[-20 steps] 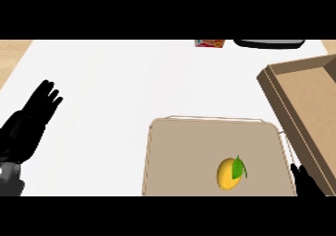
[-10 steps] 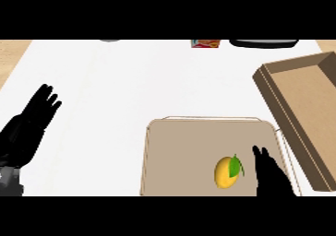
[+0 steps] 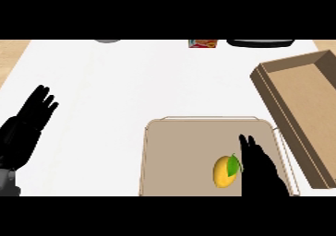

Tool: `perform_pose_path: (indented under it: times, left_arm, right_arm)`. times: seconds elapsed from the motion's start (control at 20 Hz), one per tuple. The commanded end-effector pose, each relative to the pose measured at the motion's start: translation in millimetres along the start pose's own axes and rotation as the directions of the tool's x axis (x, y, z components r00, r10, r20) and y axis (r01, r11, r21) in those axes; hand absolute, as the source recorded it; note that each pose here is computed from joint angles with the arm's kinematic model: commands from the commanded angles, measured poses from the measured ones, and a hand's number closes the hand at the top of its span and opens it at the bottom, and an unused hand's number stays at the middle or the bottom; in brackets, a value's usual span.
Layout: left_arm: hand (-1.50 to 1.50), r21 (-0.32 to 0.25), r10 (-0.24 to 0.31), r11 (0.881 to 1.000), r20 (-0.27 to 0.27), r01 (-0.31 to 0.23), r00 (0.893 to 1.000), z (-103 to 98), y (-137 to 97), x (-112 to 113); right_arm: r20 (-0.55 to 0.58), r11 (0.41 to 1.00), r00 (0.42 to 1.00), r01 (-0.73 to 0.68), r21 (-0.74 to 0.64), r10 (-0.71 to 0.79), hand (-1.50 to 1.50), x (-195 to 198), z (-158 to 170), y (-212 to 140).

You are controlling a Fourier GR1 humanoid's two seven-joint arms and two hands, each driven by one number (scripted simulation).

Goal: Pick the lemon from the tray and place it in the cardboard box

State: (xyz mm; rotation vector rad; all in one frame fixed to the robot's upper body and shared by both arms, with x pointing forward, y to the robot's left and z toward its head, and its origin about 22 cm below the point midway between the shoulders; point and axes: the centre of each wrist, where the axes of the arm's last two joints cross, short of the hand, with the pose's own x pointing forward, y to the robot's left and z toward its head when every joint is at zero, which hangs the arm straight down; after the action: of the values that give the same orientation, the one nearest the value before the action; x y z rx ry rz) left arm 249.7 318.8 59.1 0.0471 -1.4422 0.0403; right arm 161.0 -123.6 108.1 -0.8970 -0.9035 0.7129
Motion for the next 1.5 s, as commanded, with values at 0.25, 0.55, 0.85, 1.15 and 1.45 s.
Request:
perform_pose_path:
  times: [0.25, 0.55, 0.85, 1.15, 1.45]
  left_arm:
    - [0.0, -0.005, -0.003, 1.0, -0.006, 0.003, 1.0, 12.1, 19.4, -12.8]
    - [0.0, 0.008, 0.006, 1.0, 0.011, -0.006, 1.0, 10.3, 10.4, -6.7]
    - [0.0, 0.01, -0.012, 1.0, 0.007, 0.011, 1.0, -1.5, 4.0, 8.0]
    - [0.0, 0.012, -0.01, 1.0, 0.0, 0.01, 1.0, 5.1, 0.5, -4.5]
    - [0.0, 0.031, 0.01, 0.999, -0.001, -0.009, 1.0, -3.6, -0.9, -11.9]
  right_arm:
    - [-0.144, 0.995, 0.984, -0.1, 0.021, 0.102, -1.5, 21.9, -14.8, -2.4]
    - [-0.177, 0.991, 0.975, -0.126, 0.046, 0.132, -1.5, 23.6, -31.3, 12.7]
    - [-0.196, 0.989, 0.97, -0.135, 0.061, 0.145, -1.5, 25.0, -40.2, 14.0]
    - [-0.225, 0.983, 0.958, -0.16, 0.094, 0.177, -1.5, 9.5, -38.7, 21.2]
    - [-0.239, 0.983, 0.955, -0.157, 0.097, 0.176, -1.5, 14.1, -38.9, 40.6]
